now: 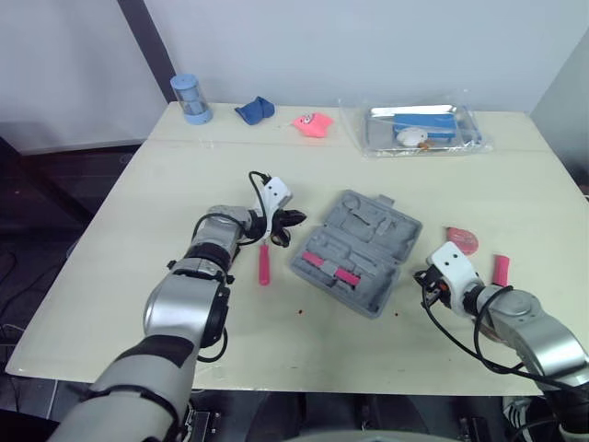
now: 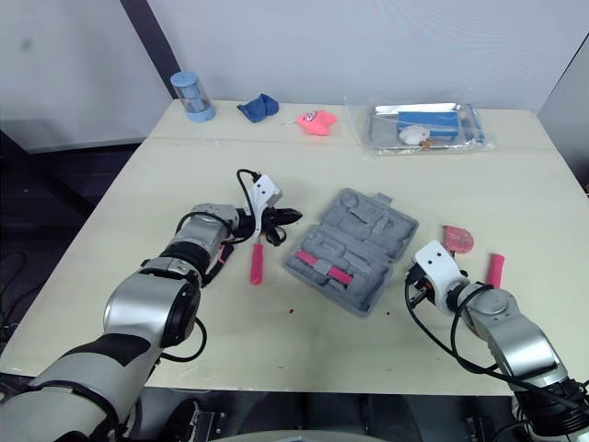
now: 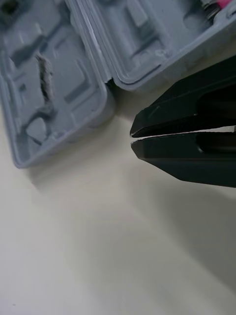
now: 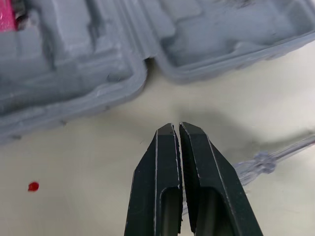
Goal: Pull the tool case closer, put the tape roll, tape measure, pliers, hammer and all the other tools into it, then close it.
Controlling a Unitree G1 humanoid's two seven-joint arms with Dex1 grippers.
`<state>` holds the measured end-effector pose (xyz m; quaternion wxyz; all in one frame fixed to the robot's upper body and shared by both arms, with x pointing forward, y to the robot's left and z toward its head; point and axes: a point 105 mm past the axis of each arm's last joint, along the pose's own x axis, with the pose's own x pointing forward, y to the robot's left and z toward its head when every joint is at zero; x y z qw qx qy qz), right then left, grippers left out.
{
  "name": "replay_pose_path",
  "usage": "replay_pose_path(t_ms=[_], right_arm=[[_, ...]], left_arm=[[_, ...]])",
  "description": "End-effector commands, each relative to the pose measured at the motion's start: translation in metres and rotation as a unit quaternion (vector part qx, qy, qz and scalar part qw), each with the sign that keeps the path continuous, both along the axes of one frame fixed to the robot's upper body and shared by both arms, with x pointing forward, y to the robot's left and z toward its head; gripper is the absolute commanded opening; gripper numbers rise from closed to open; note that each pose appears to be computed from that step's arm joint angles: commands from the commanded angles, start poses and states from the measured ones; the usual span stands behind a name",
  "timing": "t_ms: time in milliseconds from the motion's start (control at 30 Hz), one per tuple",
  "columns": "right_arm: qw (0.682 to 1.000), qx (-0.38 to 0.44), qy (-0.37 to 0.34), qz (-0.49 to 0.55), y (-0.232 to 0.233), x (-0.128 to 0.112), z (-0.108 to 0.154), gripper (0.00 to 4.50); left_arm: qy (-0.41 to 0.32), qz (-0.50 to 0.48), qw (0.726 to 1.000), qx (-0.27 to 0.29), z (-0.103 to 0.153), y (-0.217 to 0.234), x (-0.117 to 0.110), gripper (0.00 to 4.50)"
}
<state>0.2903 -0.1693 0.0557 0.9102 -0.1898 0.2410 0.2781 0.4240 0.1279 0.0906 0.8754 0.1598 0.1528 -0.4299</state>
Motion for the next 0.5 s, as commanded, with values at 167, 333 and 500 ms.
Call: replay_pose_path(t_ms=[167, 333, 500], right_arm=[[1.000, -0.009, -0.018, -0.010, 0.012, 0.011, 0.004, 0.17], [0.999, -0.004, -0.028, -0.020, 0.015, 0.018, 0.005, 0.17], [0.999, 0.003, -0.034, -0.016, 0.023, 0.024, 0.005, 0.17]], left_arm=[[-0.010, 0.030, 0.999, 0.016, 0.000, -0.013, 0.009, 0.16], [-0.002, 0.034, 0.999, 0.029, -0.008, -0.017, 0.008, 0.16], [0.010, 0.035, 0.999, 0.032, -0.015, -0.024, 0.006, 0.16]])
